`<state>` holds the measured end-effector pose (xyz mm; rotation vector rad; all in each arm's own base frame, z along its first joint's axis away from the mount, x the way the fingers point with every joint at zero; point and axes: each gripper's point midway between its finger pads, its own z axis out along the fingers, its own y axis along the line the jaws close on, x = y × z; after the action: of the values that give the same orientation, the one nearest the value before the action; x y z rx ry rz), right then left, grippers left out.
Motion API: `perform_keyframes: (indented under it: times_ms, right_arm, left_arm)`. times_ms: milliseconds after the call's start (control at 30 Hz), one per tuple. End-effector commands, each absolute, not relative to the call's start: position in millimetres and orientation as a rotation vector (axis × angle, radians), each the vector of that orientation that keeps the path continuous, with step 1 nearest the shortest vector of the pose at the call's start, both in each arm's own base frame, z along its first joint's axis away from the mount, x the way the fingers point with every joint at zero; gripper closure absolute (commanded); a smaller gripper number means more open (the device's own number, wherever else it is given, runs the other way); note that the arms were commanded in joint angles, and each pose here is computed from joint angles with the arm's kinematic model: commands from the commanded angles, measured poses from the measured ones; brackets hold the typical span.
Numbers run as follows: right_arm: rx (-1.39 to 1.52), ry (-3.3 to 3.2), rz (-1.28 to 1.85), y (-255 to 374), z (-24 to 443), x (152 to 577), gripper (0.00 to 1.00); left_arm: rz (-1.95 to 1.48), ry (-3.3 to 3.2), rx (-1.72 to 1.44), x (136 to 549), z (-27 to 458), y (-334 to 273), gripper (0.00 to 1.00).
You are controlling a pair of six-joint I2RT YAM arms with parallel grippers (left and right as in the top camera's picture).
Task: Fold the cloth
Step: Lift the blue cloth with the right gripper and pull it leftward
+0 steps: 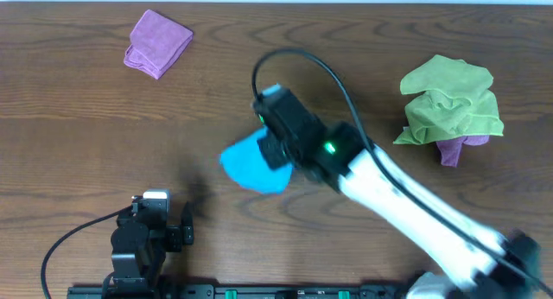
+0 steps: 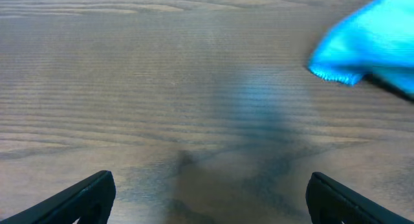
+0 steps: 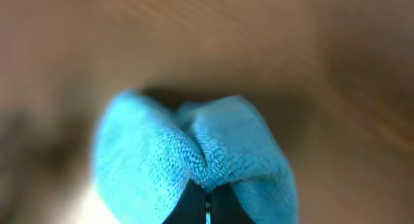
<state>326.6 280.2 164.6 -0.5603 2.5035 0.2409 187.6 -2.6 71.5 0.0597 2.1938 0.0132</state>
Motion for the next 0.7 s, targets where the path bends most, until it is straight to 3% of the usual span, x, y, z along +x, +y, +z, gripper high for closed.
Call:
perform_keyframes:
  times_ms: [0, 100, 200, 400, 533, 667]
  right_arm:
    - [-0.412, 2.452, 0.084, 249, 139, 396, 0.95]
    - [-0.246, 2.310, 0.131, 239, 143, 456, 0.77]
    - [-0.153, 2.192, 0.172, 228, 169, 484, 0.52]
    - [-0.152, 2.200, 0.193, 217, 199, 471, 0.37]
    - [-0.249, 2.394, 0.310, 227, 175, 429, 0.32]
    - [-0.138, 2.591, 0.364, 223, 138, 403, 0.31]
  left_arm:
    - [0.029, 2.203, 0.071, 187, 67, -2, 0.05]
    - [0.029, 2.203, 0.071, 187, 67, -2, 0.05]
    - [0.029, 2.203, 0.070, 187, 67, -2, 0.05]
    - [0.029, 2.203, 0.070, 187, 67, -2, 0.05]
    - [0.029, 2.203, 0.070, 187, 67, -2, 0.05]
    - [0.029, 2.203, 0.070, 187, 67, -2, 0.05]
